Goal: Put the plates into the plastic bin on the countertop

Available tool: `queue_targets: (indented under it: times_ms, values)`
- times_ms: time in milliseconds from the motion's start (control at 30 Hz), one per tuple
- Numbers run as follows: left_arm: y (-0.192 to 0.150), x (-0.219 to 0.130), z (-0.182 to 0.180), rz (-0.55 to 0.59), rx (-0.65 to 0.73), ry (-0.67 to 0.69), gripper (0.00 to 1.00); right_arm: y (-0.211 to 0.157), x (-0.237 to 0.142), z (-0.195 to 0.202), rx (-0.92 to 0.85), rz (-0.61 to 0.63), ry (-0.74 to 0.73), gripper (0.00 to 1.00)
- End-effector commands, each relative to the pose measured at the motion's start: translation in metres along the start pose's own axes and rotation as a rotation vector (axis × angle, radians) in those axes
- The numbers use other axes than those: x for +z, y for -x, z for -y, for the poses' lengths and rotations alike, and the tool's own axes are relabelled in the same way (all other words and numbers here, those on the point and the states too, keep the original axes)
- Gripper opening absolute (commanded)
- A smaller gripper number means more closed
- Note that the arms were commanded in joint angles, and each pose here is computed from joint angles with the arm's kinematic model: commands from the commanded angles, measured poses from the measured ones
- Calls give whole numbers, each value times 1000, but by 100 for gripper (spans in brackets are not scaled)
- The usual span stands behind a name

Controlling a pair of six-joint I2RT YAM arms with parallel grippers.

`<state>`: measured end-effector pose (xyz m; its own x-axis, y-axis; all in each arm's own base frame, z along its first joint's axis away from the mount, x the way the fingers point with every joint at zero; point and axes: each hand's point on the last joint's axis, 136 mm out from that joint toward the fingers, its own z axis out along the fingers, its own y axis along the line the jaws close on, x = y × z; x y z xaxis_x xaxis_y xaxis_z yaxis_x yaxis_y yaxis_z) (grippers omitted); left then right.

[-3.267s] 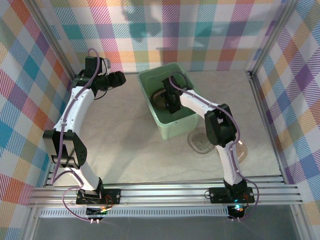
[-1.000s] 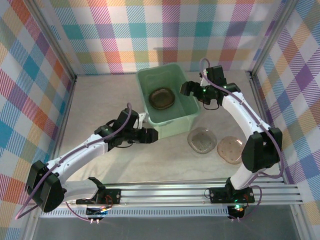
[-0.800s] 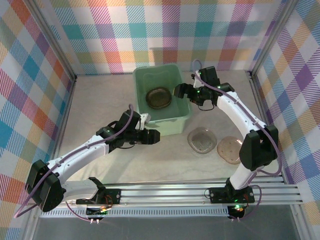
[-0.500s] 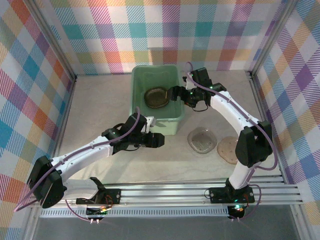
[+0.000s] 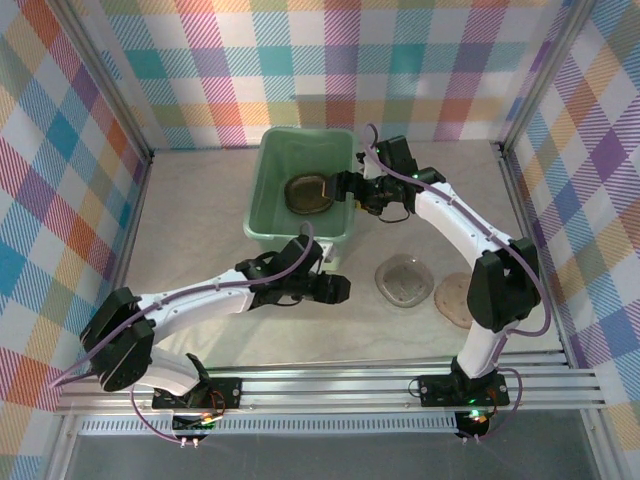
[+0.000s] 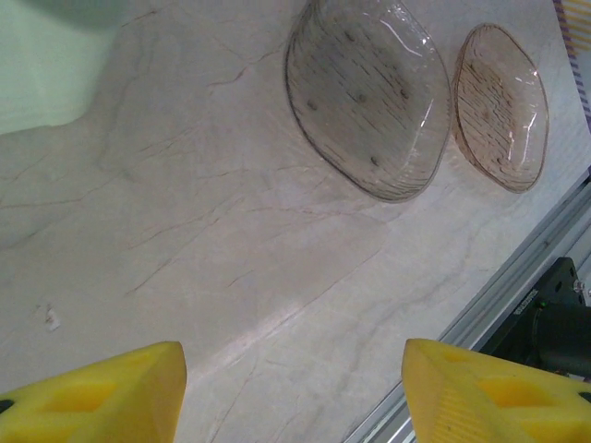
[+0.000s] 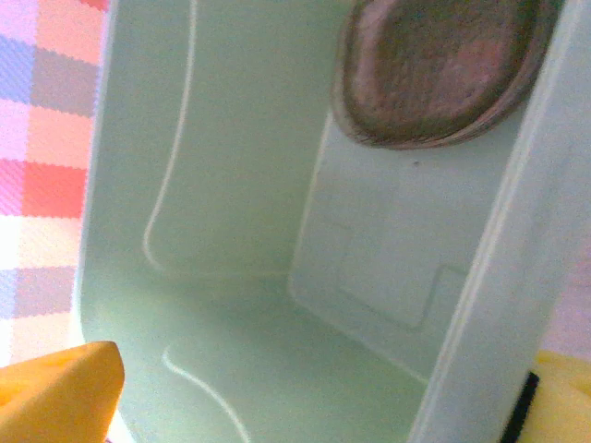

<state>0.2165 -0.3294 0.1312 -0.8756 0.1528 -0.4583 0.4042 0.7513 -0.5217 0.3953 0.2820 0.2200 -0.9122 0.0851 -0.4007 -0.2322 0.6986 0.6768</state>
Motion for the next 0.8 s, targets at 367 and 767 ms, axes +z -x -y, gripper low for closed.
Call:
queue_targets:
  times_ms: [367,767]
  values:
    - [4,63,45,-98,20,7,62,10,-155,-4,-148,422,-266,99]
    - [-4,106,32,-202,-95,126,63,-29,-185,24,-90,451,-307,99]
